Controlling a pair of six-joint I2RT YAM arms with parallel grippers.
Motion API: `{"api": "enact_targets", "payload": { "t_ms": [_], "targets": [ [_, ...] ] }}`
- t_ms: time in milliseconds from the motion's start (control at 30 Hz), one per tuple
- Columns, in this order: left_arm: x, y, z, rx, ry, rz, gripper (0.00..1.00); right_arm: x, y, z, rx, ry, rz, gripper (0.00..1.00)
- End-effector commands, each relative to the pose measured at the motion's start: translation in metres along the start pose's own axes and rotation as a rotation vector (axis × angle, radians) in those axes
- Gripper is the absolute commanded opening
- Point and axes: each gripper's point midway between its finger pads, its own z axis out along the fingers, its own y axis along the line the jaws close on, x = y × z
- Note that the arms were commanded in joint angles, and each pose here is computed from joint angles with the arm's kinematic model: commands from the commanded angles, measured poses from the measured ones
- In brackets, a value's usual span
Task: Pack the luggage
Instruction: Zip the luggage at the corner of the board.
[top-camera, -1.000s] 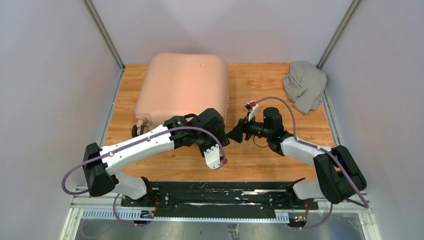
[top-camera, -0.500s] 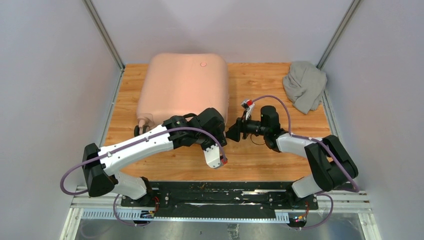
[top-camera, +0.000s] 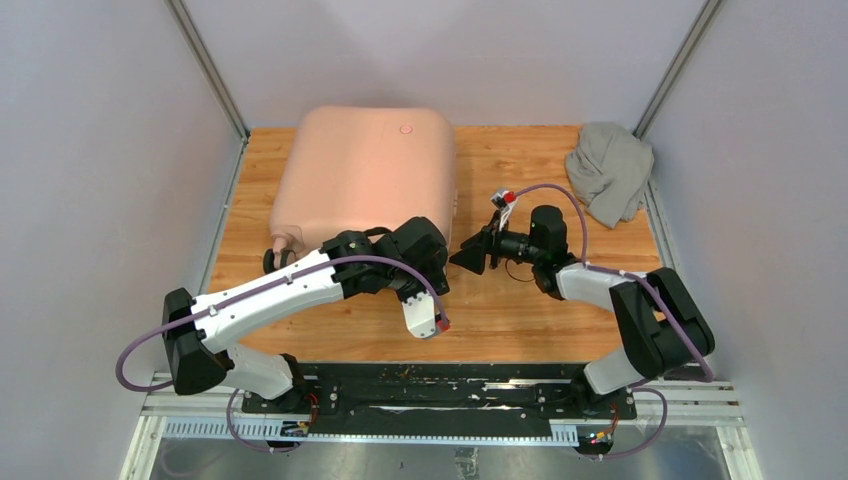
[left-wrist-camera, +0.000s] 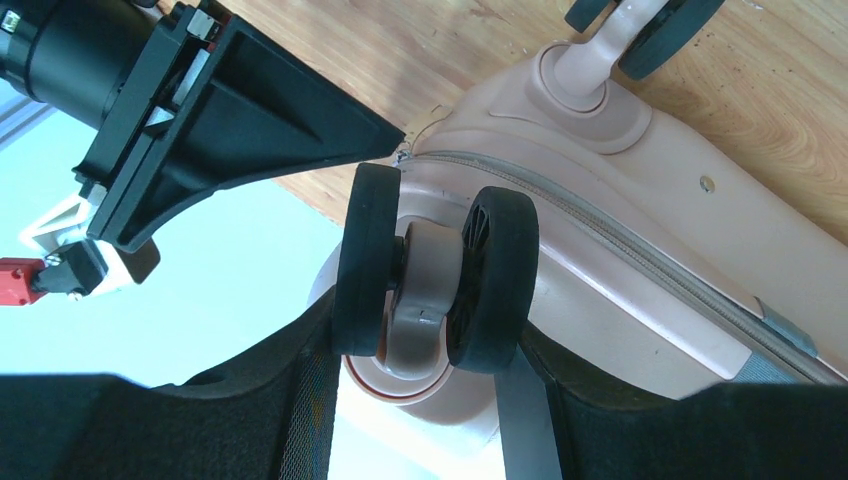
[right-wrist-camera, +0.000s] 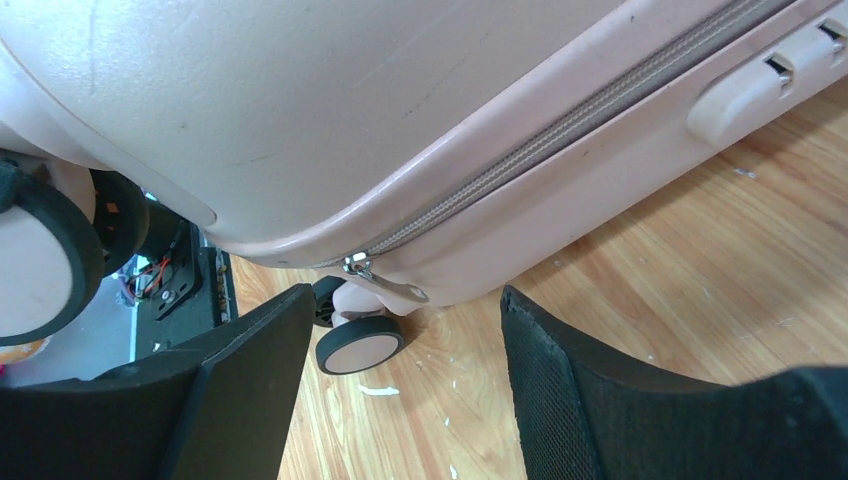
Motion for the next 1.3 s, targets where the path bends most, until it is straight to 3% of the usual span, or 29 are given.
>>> {"api": "enact_targets", "payload": {
  "t_ms": [0, 267, 600, 833, 1033, 1267],
  "targets": [
    [0.037, 0.045, -0.057, -0.211, 0.138, -0.116, 0.00, -0.011, 0.008, 0.007, -0.082, -0.032, -0.011, 0.72],
    [0.047, 0.047, -0.060, -0.216, 0.157, -0.143, 0.00, -0.012, 0.014, 0.023, -0.110, -0.035, -0.007, 0.67],
    [0.057, 0.054, -0.061, -0.224, 0.177, -0.178, 0.00, -0.021, 0.023, 0.029, -0.192, -0.103, -0.006, 0.47],
    [0.061, 0.054, -0.064, -0.227, 0.193, -0.184, 0.00, -0.023, 0.028, 0.029, -0.221, -0.140, -0.009, 0.29],
    [0.061, 0.054, -0.065, -0.229, 0.195, -0.195, 0.00, -0.025, 0.029, 0.025, -0.195, -0.162, -0.029, 0.01],
    [0.063, 0.054, -0.065, -0.232, 0.200, -0.207, 0.00, -0.018, 0.027, 0.022, -0.157, -0.130, -0.039, 0.00]
  ]
}}
